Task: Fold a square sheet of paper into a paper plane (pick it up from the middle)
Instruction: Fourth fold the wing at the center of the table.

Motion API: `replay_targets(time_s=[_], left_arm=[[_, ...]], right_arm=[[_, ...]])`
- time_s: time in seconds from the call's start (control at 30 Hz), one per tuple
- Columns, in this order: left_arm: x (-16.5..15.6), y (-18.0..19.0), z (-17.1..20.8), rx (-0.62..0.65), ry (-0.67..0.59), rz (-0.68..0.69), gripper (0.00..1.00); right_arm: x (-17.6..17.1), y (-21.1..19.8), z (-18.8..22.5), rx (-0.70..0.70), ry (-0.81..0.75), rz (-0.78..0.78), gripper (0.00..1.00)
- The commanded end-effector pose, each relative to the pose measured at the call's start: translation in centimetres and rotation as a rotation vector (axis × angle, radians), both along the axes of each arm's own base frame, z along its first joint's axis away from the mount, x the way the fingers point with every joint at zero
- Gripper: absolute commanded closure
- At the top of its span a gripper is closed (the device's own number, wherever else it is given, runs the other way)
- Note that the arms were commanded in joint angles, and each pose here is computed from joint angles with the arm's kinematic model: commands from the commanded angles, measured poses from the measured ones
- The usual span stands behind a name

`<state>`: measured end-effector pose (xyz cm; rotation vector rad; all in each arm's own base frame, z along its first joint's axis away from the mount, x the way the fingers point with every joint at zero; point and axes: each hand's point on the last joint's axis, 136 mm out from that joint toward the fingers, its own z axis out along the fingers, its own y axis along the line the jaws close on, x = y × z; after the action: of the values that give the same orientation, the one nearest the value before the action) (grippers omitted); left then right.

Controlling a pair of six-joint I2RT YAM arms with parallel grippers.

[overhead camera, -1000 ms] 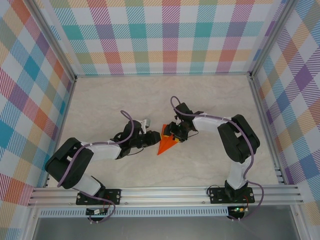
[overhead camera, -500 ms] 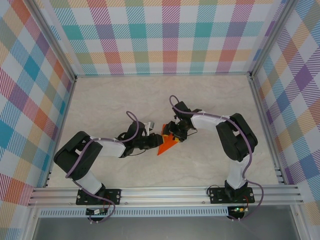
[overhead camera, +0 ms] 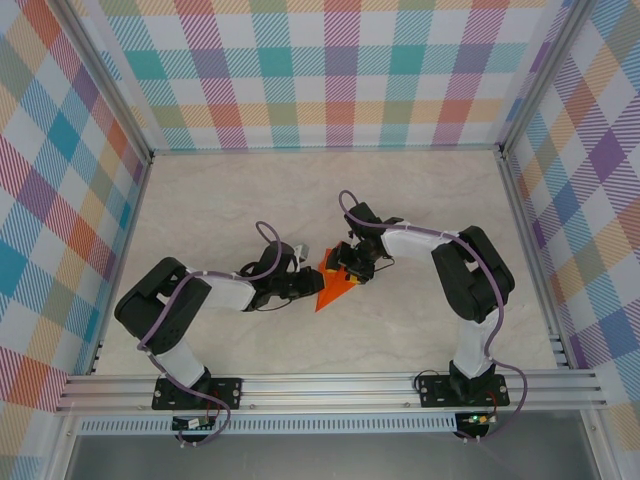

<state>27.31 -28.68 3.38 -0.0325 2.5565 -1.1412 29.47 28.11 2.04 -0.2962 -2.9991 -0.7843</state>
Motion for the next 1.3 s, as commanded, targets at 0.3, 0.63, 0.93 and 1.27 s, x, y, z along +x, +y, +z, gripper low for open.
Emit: replay_targets(time_s=[0.3,0.63,0.93,1.27], left_arm=[[0.7,-0.4,-0.2,0.034,-0.014,-0.01,0.86],[0.8,-0.6,-0.5,0.038,-0.009,-0.014,0.85],[1.0,-1.1,0.4,0.009,-0.029,-0.026,0.82],[0.9,-1.0,0.4,0.013,-0.034,-0.03,0.82]], right_arm=[[-3.4,-5.6,-7.0,-0.292,0.138,-0.035,0.46],[-3.7,-6.4,-7.5,-0.333,0.155,-0.057,0.54],[-3.8,-6.5,-7.7,-0.339,0.164,-0.068,0.59],[-3.4,-6.1,-7.4,-0.316,0.138,-0.06,0.41]])
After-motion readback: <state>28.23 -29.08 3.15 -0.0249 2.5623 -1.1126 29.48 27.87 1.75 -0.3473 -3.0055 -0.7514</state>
